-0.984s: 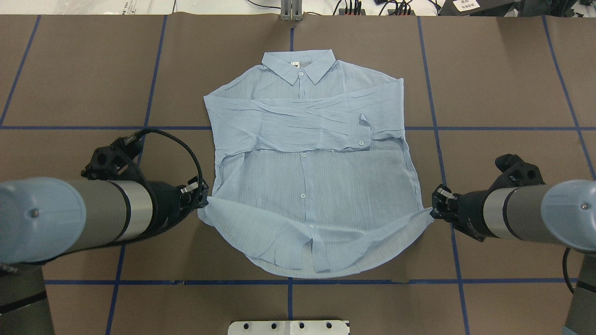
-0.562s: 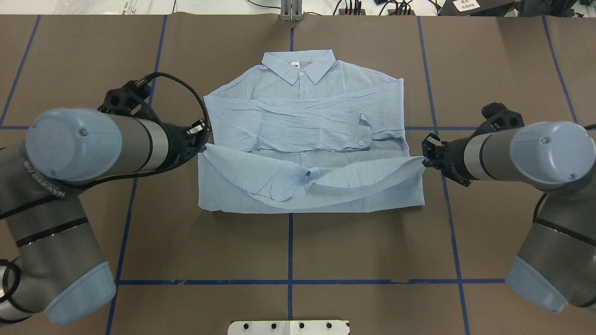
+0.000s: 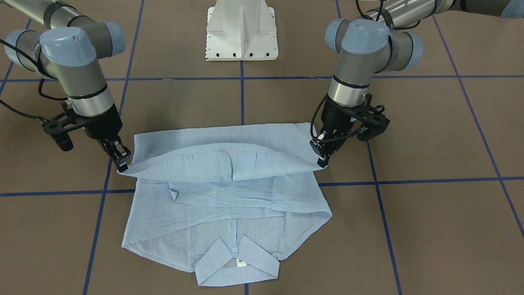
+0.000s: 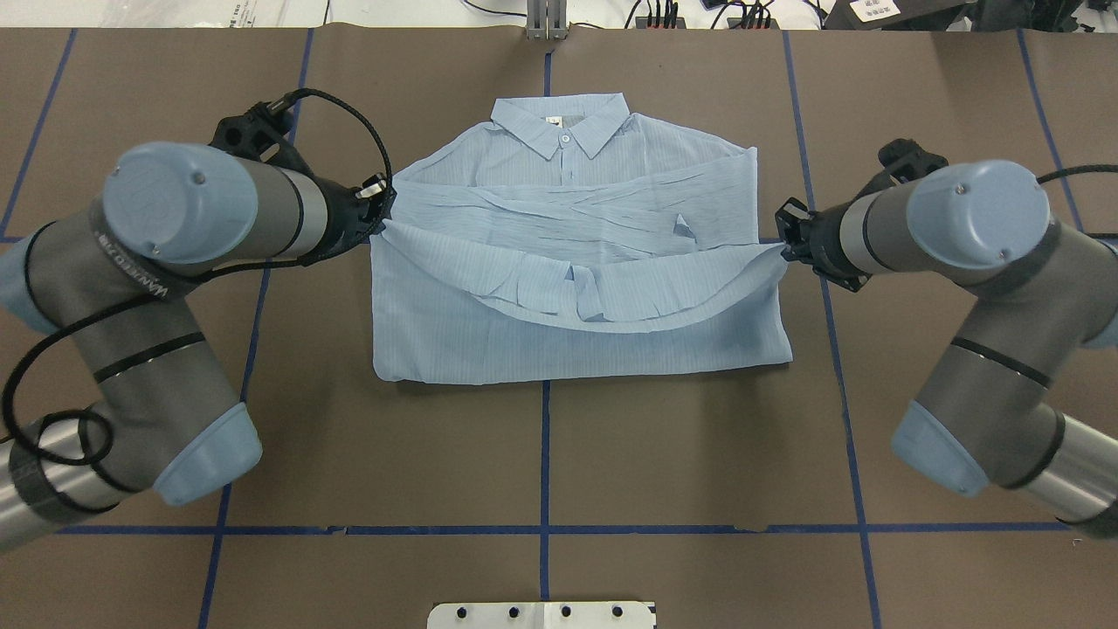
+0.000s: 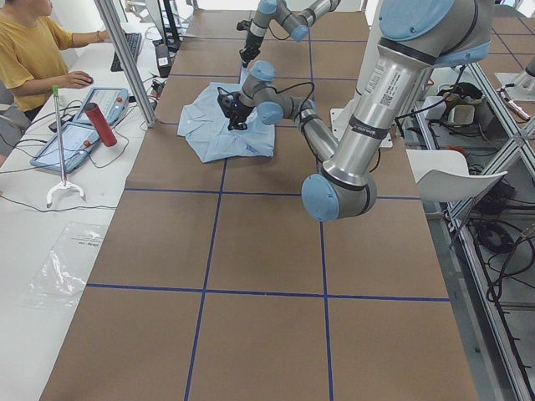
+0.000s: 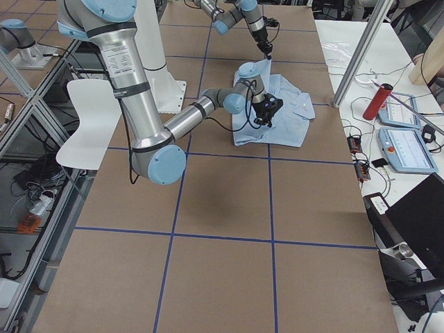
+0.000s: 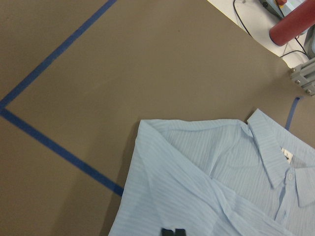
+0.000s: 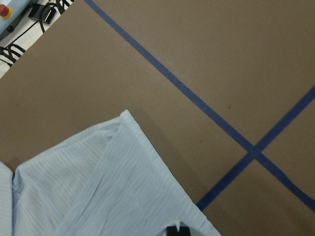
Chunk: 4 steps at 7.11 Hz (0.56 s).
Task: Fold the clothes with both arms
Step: 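Lift the hem with both grippers and fold it up toward the collar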
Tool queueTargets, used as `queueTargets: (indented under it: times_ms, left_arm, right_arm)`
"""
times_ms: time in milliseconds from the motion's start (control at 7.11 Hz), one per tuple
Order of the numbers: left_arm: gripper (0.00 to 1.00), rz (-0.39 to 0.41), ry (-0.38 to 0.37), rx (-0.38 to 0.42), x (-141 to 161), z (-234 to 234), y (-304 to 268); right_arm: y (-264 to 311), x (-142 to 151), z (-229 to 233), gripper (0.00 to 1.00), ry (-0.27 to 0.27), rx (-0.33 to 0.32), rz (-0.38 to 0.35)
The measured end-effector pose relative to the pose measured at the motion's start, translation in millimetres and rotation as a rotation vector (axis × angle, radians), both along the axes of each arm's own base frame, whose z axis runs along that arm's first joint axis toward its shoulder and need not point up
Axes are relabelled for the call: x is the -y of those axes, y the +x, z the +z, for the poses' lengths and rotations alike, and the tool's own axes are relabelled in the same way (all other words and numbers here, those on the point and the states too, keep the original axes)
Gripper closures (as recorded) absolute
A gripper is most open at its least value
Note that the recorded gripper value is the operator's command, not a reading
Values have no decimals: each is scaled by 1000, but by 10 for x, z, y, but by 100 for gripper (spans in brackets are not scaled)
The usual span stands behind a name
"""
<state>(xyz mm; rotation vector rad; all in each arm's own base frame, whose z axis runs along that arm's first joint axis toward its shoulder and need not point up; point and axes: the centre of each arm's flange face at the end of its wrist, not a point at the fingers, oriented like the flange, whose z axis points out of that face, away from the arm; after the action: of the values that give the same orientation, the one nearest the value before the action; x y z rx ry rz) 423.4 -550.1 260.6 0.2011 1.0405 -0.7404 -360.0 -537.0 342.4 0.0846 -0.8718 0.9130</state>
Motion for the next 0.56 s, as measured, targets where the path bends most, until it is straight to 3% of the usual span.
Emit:
queueTargets:
  times_ms: [562]
  left_arm:
    - [100, -18, 70, 14, 898, 748, 263]
  right_arm:
    - [-169, 957, 108, 100, -17, -100, 21]
